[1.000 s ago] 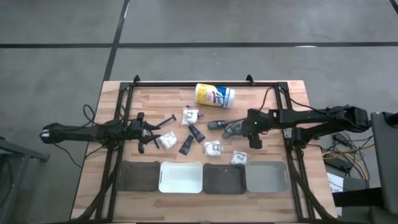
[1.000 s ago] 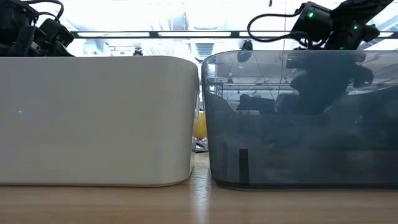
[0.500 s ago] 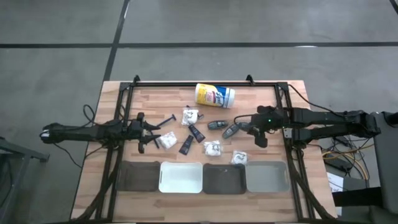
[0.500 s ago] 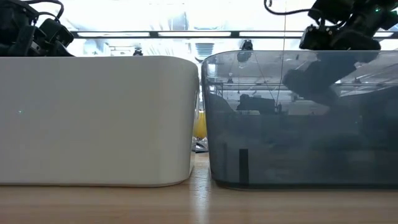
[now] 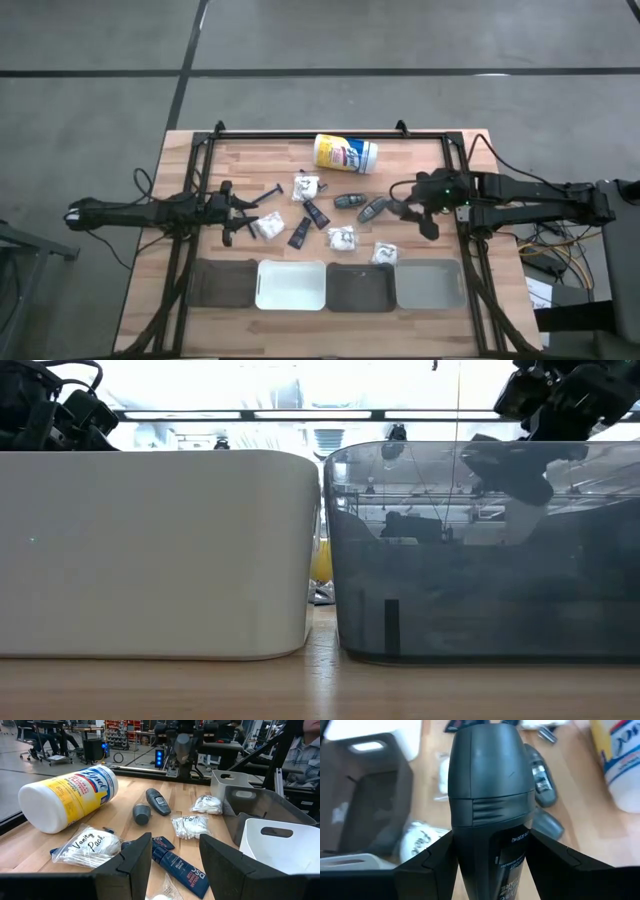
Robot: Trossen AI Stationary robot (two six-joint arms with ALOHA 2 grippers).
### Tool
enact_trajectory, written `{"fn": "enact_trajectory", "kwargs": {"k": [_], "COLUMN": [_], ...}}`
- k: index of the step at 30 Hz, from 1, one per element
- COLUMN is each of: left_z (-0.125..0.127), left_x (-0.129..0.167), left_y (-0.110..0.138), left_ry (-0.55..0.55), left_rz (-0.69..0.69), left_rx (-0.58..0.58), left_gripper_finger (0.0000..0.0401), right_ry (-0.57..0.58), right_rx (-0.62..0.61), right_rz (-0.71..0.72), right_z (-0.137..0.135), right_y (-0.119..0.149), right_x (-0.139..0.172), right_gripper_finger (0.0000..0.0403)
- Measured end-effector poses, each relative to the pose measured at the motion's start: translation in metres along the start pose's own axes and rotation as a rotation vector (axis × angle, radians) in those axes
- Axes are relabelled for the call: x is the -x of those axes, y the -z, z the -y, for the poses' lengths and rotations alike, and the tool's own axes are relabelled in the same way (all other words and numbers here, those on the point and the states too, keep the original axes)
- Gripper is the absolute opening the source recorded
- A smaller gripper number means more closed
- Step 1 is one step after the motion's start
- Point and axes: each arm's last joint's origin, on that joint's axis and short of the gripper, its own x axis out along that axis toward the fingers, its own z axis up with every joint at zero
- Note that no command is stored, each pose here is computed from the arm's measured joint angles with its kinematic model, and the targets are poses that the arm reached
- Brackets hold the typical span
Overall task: Pick & Place Travel size toiletries
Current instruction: Put the gray deodorant into the gray bin
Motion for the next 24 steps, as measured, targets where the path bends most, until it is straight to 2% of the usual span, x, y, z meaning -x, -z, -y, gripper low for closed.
{"fn": "enact_trajectory", "kwargs": {"k": [7, 13, 24], "left_z": [0.0, 0.0, 0.0], "left_x": [0.0, 0.0, 0.0], "left_y": [0.0, 0.0, 0.0], "left_ry": [0.0, 0.0, 0.0], "left_rz": [0.0, 0.0, 0.0], "left_rx": [0.0, 0.0, 0.0], "left_gripper_finger": [0.0171, 0.0171, 0.0171], "right_ry": [-0.04, -0.19, -0.368], "right_rx": [-0.09, -0.194, -0.324], "right_rz": [-0.024, -0.089, -0.23], "right_z": [-0.001, -0.006, -0.019], "right_y": [0.002, 0.007, 0.014], "right_x": [0.001, 0.002, 0.003], "right_gripper_finger": [0.0197, 0.0193, 0.0195]}}
